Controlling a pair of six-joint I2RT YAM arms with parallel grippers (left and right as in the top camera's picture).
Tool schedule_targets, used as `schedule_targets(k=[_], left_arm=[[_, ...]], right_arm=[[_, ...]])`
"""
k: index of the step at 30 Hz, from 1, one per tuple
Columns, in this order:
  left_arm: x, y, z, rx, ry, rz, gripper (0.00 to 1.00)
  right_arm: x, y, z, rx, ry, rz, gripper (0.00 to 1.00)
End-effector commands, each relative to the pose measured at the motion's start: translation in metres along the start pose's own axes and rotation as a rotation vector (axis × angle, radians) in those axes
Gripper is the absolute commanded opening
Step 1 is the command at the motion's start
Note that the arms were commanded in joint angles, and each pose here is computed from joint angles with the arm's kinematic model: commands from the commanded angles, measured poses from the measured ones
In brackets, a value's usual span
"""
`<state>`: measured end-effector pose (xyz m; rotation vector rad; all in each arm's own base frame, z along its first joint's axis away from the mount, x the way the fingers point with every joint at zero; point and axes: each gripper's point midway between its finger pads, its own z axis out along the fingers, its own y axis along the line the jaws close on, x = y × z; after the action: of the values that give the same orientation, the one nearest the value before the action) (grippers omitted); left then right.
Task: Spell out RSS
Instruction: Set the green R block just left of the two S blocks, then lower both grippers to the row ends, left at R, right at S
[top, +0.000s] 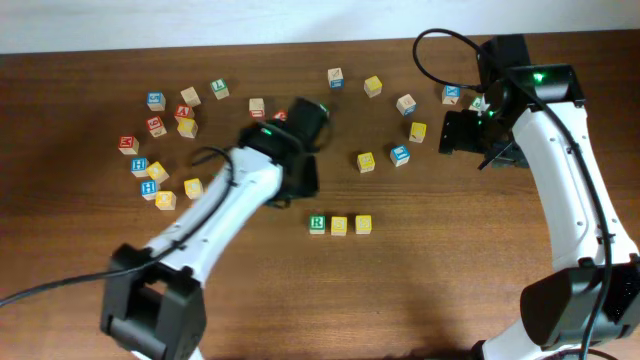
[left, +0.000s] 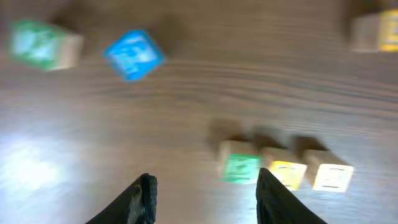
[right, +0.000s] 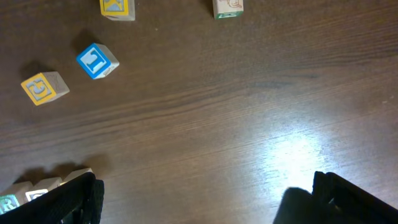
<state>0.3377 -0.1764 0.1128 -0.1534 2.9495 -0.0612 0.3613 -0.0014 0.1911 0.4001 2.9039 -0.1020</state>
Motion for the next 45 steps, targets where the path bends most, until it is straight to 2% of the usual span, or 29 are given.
schedule_targets(k=[1,2,4,5,6,8,9,11,12,13,15,17,23,28,38,45], left_arm=[[0.002,0.048,-0.009,-0.072,0.066,-0.007,0.48],[0.004,0.056,-0.007,-0.086,0.08,-0.021,0.48],[0.009,0.064,0.001,-0.119,0.092,-0.02,0.33],[0.012,0.064,0.007,-0.116,0.098,-0.021,0.11],[0.015,0.059,0.013,-0.096,0.12,-0.022,0.0],[0.018,0.052,0.022,-0.06,0.148,-0.024,0.0],[0.017,0.05,0.025,-0.056,0.145,-0.024,0.0],[0.022,0.043,0.035,-0.026,0.186,-0.026,0.0],[0.026,0.041,0.041,-0.03,0.207,-0.02,0.0],[0.032,0.04,0.049,-0.039,0.23,-0.012,0.0],[0.035,0.032,0.058,-0.006,0.25,-0.01,0.0],[0.034,0.018,0.061,0.045,0.248,-0.002,0.0],[0.055,0.008,0.09,0.03,0.34,0.026,0.0],[0.059,0.005,0.09,0.039,0.356,0.028,0.0],[0.063,-0.004,0.09,0.05,0.356,0.051,0.0],[0.066,-0.01,0.089,0.082,0.372,0.046,0.0]], right_arm=[[-0.002,-0.002,0.0,0.011,-0.005,-0.005,0.98],[-0.002,-0.002,0.0,0.011,-0.005,-0.005,0.98],[-0.002,-0.002,0.0,0.011,-0.005,-0.005,0.98],[-0.007,0.004,0.0,-0.019,-0.025,0.002,0.98],[-0.006,0.007,0.0,-0.04,-0.015,0.001,0.98],[-0.008,0.013,-0.001,-0.074,-0.022,0.003,0.98],[0.003,0.031,0.001,-0.174,0.032,-0.019,1.0],[0.046,0.043,0.03,-0.175,0.182,-0.088,0.72],[0.066,0.049,0.053,-0.163,0.231,-0.117,0.34],[0.085,0.054,0.073,-0.153,0.266,-0.145,0.11],[0.112,0.072,0.106,-0.209,0.292,-0.18,0.04],[0.122,0.093,0.113,-0.3,0.301,-0.195,0.04],[0.135,0.141,0.131,-0.345,0.217,-0.2,0.04],[0.151,0.154,0.149,-0.326,0.273,-0.174,0.04],[0.143,0.169,0.147,-0.392,0.221,-0.253,0.04],[0.153,0.177,0.14,-0.454,0.271,-0.243,0.04]])
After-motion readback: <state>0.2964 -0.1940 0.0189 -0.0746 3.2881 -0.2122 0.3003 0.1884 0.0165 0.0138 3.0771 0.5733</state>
